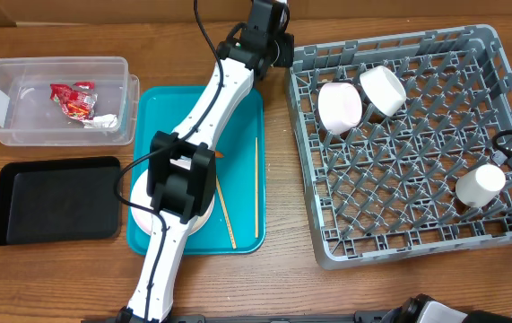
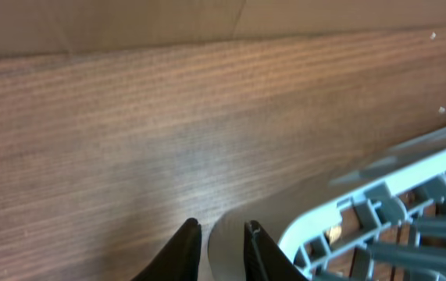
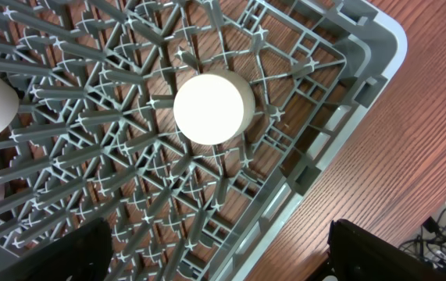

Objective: Sort waste into correct bins and load items into the dishwasher
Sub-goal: 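Reach the left gripper to the carrot on the teal tray and grasp it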

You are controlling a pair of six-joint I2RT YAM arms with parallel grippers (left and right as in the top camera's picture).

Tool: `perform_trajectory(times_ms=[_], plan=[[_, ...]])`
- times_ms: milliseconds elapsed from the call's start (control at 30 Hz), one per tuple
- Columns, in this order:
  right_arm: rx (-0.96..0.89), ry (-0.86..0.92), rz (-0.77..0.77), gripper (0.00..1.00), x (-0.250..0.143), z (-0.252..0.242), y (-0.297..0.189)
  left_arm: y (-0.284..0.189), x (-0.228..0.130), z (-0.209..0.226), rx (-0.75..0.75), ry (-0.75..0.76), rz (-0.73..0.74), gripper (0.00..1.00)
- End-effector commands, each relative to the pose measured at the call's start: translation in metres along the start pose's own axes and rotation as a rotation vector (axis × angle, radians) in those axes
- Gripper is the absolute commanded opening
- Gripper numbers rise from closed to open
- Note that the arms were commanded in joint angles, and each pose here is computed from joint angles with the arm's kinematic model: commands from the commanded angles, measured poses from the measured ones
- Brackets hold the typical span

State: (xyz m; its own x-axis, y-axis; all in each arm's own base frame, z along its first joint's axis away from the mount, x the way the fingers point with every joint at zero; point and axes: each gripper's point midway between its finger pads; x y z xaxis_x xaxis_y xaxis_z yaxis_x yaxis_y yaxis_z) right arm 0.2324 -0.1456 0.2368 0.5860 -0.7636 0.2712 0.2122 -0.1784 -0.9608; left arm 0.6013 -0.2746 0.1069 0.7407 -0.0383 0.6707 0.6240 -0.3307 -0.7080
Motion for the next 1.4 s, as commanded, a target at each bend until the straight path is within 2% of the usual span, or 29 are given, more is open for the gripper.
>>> perform_trajectory(times_ms=[0,67,100,133,200,233,333,400,600,767,967,1167,1367], plan=[[0.011,-0.003,-0.027,0.91,0.002,0.000,-0.007,-0.056,0.027,-0.010,0.005,0.019,-0.019,0.28],[0.011,-0.003,-0.027,0.92,0.002,0.000,-0.007,-0.110,0.007,0.007,0.059,-0.006,0.126,0.56],[0.011,-0.003,-0.027,0.92,0.002,0.000,-0.007,-0.123,0.001,0.013,0.074,-0.014,0.161,0.64],[0.011,-0.003,-0.027,0.92,0.002,0.000,-0.007,-0.137,-0.005,0.019,0.089,-0.025,0.198,0.79],[0.012,-0.003,-0.026,0.94,0.002,0.000,-0.007,-0.163,-0.019,0.034,0.122,-0.051,0.276,0.96],[0.017,-0.003,-0.024,0.95,0.001,0.001,-0.007,-0.177,-0.029,0.043,0.144,-0.067,0.324,1.00],[0.028,-0.004,-0.019,0.95,0.000,0.003,-0.007,-0.202,-0.060,0.071,0.210,-0.143,0.475,1.00],[0.027,-0.004,-0.015,0.95,-0.001,0.003,-0.007,-0.215,-0.089,0.100,0.306,-0.355,0.587,1.00],[0.034,-0.004,-0.009,0.96,-0.002,0.004,-0.007,-0.191,-0.111,0.110,0.311,-0.530,0.623,0.98],[0.039,-0.005,-0.004,0.96,-0.003,0.004,-0.007,-0.164,-0.154,0.117,0.376,-0.682,0.685,0.92],[0.039,-0.005,-0.005,0.96,-0.003,0.005,-0.007,-0.147,-0.187,0.124,0.412,-0.745,0.721,0.91],[0.039,-0.005,-0.004,0.96,-0.003,0.005,-0.007,-0.132,-0.195,0.131,0.418,-0.737,0.688,0.84],[0.040,-0.005,-0.007,0.96,-0.002,0.005,-0.007,-0.134,-0.206,0.138,0.471,-0.741,0.698,0.83]])
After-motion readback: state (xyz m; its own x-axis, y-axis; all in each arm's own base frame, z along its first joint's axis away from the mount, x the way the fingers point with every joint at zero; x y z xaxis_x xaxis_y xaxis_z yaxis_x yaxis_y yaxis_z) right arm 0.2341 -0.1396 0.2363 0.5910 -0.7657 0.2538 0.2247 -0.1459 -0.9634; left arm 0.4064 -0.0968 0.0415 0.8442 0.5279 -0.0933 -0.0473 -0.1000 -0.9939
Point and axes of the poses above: each gripper's point midway between its finger pads, its own y axis out along the fingers, its own z axis along the line the jaws close on, x = y × z, and after that the axes turned 1 degree about y, right-handed
